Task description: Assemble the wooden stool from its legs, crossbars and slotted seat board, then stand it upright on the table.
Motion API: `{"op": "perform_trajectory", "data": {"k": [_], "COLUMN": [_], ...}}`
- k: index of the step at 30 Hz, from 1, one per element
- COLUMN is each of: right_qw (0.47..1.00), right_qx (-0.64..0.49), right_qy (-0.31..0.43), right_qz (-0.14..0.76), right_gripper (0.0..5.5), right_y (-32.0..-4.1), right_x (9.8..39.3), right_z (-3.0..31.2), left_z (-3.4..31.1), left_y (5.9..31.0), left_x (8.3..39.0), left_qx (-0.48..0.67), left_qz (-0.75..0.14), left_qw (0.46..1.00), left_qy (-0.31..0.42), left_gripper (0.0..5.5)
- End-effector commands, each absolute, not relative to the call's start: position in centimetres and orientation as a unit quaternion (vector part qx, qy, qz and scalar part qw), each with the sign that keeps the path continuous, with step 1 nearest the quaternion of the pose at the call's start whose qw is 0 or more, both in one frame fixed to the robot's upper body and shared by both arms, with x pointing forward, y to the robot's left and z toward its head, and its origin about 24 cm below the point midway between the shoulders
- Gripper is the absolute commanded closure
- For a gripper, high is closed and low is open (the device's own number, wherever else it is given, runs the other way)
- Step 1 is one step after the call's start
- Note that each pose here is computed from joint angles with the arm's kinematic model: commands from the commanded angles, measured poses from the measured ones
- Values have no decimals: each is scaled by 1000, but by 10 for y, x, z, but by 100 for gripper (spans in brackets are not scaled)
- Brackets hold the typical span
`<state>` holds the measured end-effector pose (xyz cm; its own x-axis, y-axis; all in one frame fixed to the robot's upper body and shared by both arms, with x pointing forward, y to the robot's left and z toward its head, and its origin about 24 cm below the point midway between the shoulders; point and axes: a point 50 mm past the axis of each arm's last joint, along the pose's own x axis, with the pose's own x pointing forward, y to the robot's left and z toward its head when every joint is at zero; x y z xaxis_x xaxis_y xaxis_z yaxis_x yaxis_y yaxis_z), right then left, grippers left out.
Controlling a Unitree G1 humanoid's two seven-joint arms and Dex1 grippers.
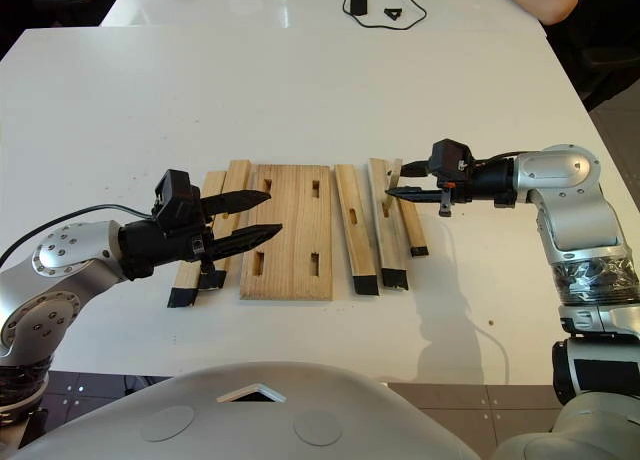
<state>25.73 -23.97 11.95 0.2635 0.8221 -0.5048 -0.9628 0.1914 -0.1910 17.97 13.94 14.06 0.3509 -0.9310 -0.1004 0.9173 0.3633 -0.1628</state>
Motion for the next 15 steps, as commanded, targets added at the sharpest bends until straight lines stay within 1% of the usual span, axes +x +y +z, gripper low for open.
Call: {"op": "perform_trajectory", "data": {"k": [1,5,8,13,15], "right_qw": [742,739,749,790,797], "right_qx": [-235,-225,-214,-176,-165], "right_qy": [163,176,180,200,217], "right_qz": [606,610,600,552,538], "right_gripper": [422,422,422,422,422], "right_y": [-237,-237,-241,-262,-270], "right_x": [247,240,238,240,238], "right_z": [111,103,96,84,75], "left_z": [141,141,141,140,139], "left_y": [142,142,143,144,144], "left_x": [180,180,180,180,180], "left_qx": [-27,-25,-23,-18,-15], "left_qz": [-558,-559,-559,-558,-557], "left_qw": [825,824,824,825,825], "left_qy": [87,87,88,91,92], "left_gripper": [282,282,282,282,282]}}
